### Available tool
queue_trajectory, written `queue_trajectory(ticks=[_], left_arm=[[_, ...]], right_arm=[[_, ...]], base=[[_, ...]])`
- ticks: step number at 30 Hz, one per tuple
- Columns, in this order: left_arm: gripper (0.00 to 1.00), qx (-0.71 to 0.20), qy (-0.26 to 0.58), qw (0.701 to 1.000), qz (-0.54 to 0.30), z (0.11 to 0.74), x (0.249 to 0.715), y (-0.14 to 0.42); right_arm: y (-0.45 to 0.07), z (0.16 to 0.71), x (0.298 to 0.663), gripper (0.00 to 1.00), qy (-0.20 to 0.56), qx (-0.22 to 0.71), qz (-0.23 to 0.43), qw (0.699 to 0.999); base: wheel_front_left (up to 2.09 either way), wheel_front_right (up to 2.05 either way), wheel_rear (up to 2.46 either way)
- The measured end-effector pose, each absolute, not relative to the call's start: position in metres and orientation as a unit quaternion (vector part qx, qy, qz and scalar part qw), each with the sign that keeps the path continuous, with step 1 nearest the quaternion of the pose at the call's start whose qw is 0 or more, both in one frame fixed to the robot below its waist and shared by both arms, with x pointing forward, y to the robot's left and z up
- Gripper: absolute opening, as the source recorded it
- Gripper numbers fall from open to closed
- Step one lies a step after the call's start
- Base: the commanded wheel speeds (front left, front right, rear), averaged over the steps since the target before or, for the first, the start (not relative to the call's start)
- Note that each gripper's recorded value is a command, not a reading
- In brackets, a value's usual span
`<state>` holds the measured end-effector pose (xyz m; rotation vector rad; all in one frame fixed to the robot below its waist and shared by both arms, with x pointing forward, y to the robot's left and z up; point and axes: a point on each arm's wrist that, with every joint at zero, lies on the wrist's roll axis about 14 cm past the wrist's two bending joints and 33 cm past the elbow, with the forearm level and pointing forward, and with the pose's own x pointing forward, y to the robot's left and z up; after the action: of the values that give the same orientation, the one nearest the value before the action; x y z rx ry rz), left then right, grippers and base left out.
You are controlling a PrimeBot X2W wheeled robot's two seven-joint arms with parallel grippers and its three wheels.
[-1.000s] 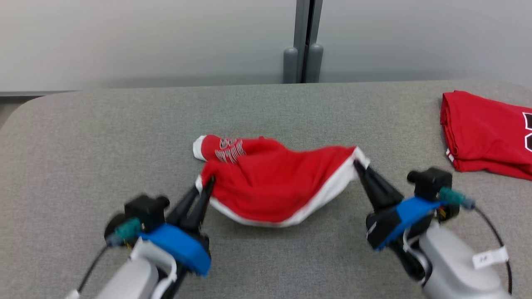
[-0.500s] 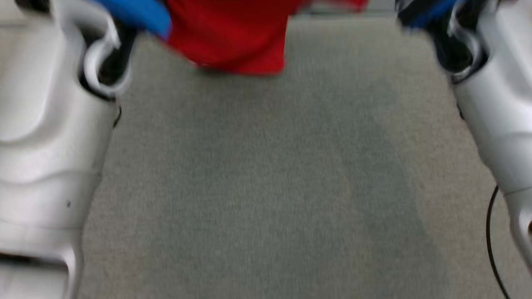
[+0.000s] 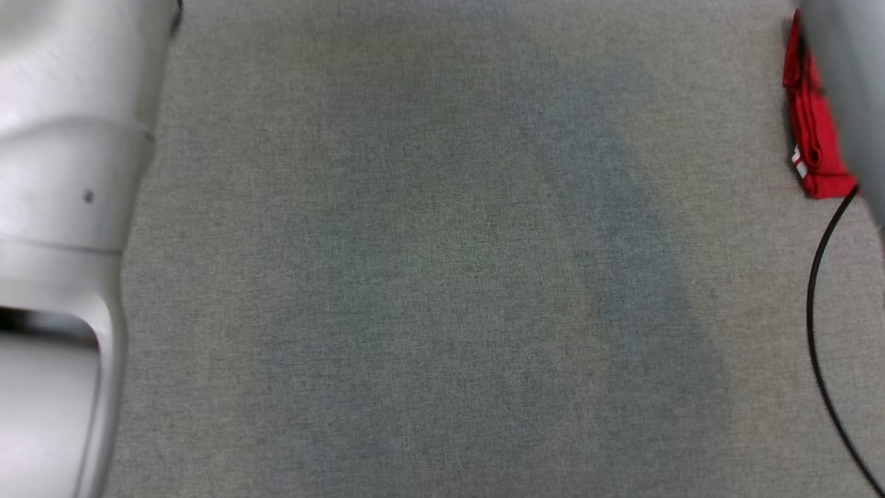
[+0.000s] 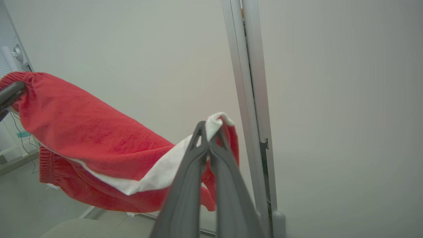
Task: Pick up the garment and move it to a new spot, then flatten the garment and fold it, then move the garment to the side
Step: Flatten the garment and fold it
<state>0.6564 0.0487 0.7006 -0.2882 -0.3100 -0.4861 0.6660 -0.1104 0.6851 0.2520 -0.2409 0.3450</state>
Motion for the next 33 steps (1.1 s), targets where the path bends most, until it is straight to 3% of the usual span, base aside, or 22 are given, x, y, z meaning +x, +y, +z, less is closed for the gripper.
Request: queue_trajectory(ticks=[7,17,27,33], left_arm=[[0.00,-0.172,-0.066,0.960,-0.213,0.594,0.619,0.062],[0.00,-0.242,0.057,0.960,-0.133,0.461,0.505,0.097],[0.00,-0.257,0.100,0.959,-0.059,0.430,0.376,0.121],[0.00,-0.268,0.100,0.958,-0.020,0.431,0.333,0.139]], right_arm=[[-0.115,0.577,0.621,0.00,-0.020,0.136,0.175,0.975],[-0.125,0.448,0.507,0.00,0.123,0.184,0.177,0.959],[-0.125,0.413,0.394,0.00,0.182,0.253,0.164,0.936],[-0.122,0.409,0.347,0.00,0.195,0.281,0.160,0.926]], base=[[0.00,0.00,0.00],[0.00,0.00,0.00],[0.00,0.00,0.00],[0.00,0.00,0.00]])
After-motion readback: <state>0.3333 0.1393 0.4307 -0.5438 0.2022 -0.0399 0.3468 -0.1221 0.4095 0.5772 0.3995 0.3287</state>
